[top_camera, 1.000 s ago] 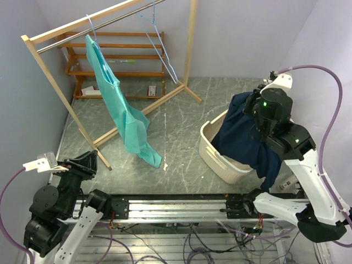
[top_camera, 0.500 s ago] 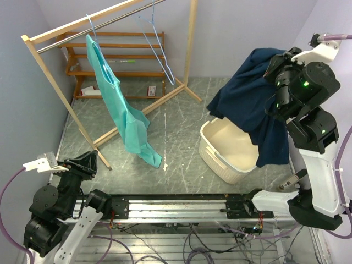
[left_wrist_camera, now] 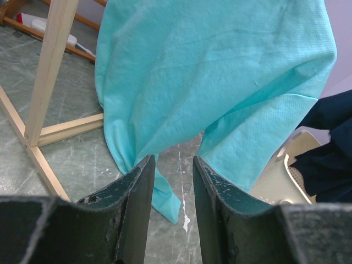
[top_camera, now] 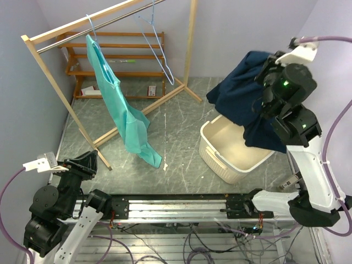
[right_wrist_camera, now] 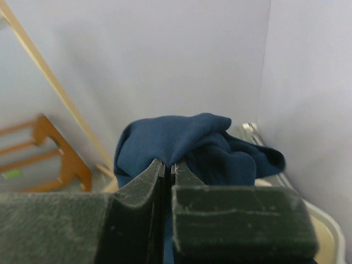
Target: Remove the t-shirt from the hanger
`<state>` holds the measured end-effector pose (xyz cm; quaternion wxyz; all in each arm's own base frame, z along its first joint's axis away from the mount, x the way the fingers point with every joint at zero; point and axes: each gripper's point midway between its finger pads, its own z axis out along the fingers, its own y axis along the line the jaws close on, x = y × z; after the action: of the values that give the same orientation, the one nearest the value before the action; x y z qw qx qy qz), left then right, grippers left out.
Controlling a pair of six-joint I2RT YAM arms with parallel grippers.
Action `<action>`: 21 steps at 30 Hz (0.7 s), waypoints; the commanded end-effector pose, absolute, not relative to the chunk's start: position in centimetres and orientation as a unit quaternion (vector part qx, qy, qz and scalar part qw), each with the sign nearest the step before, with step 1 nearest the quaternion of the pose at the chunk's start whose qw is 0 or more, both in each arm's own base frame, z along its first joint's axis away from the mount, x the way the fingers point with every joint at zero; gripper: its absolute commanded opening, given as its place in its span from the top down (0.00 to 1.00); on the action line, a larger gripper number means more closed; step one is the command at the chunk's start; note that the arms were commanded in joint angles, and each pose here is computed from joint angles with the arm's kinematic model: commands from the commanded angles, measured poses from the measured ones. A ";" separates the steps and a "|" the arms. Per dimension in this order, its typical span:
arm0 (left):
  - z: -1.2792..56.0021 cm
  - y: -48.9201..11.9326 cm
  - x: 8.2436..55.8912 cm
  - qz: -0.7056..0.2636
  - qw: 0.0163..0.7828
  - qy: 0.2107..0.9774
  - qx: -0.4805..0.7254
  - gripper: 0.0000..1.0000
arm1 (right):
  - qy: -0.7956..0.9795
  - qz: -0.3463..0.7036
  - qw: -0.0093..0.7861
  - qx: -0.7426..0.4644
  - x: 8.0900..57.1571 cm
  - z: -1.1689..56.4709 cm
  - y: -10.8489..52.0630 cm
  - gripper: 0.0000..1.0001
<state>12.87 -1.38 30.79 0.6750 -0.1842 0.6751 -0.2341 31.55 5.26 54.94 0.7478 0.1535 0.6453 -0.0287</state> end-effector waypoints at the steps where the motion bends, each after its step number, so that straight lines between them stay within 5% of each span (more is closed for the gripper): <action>1: 31.2 -1.0 12.6 -0.237 0.678 0.668 -0.193 0.55 | 0.682 -0.038 0.710 0.169 29.4 49.4 3.7 1.00; 13: 31.2 -1.1 12.6 -0.238 0.679 0.668 -0.190 0.56 | 0.799 -0.054 0.578 0.155 24.8 31.9 2.7 1.00; 21: 31.3 -1.2 12.6 -0.239 0.679 0.668 -0.189 0.56 | 0.712 0.028 0.661 0.236 18.8 39.4 -1.8 1.00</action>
<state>12.87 -1.39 30.79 0.6749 -0.1841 0.6751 -0.2342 21.72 1.10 33.65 0.6065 0.1687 0.7768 -0.0137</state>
